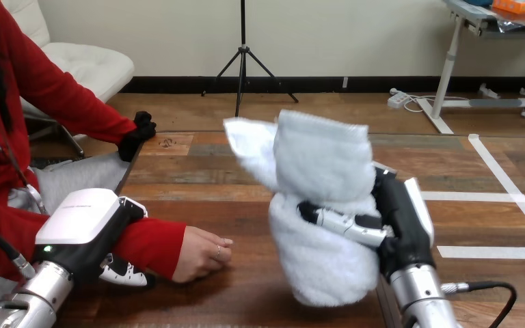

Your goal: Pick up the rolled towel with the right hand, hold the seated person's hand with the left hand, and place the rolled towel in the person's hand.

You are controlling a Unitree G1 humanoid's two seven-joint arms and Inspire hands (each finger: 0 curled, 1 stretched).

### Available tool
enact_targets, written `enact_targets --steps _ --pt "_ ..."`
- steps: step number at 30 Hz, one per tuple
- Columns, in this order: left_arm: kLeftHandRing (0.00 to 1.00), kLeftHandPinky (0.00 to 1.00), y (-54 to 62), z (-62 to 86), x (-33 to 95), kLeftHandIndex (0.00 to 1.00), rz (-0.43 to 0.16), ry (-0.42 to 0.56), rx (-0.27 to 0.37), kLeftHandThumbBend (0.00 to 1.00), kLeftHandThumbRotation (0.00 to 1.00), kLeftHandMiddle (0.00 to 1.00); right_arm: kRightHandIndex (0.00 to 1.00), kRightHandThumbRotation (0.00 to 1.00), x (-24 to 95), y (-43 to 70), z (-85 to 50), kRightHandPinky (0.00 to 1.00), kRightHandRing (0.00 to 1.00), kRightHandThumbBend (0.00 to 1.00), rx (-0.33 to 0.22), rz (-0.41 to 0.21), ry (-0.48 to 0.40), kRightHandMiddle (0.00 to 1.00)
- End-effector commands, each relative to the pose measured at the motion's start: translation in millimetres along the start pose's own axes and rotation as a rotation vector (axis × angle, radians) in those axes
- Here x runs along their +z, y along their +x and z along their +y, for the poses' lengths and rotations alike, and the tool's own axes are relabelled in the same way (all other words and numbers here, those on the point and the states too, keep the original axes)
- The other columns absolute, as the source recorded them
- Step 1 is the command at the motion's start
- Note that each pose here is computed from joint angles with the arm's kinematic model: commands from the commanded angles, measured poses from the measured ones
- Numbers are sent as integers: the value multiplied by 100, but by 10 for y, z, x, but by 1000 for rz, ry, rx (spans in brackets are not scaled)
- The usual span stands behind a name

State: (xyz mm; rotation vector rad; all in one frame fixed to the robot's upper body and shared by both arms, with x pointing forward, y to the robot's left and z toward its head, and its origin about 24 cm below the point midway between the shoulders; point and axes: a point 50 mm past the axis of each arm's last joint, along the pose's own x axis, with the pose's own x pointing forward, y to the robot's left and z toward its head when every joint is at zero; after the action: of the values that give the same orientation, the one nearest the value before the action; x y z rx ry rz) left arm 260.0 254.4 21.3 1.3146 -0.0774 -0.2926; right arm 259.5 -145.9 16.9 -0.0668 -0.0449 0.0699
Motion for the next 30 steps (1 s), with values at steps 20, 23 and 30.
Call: enact_targets --steps 20,23,30 --pt "29 27 248 647 595 34 -285 -48 296 89 0 33 46 0 212 565 273 28 33 80 34 -152 -82 46" --pt "29 27 249 663 611 35 -295 -45 304 89 0 33 46 0 190 578 296 28 32 81 36 -147 -84 45" --pt "29 27 253 694 644 35 -311 -48 315 88 0 33 46 0 158 599 349 27 32 82 43 -142 -82 45"
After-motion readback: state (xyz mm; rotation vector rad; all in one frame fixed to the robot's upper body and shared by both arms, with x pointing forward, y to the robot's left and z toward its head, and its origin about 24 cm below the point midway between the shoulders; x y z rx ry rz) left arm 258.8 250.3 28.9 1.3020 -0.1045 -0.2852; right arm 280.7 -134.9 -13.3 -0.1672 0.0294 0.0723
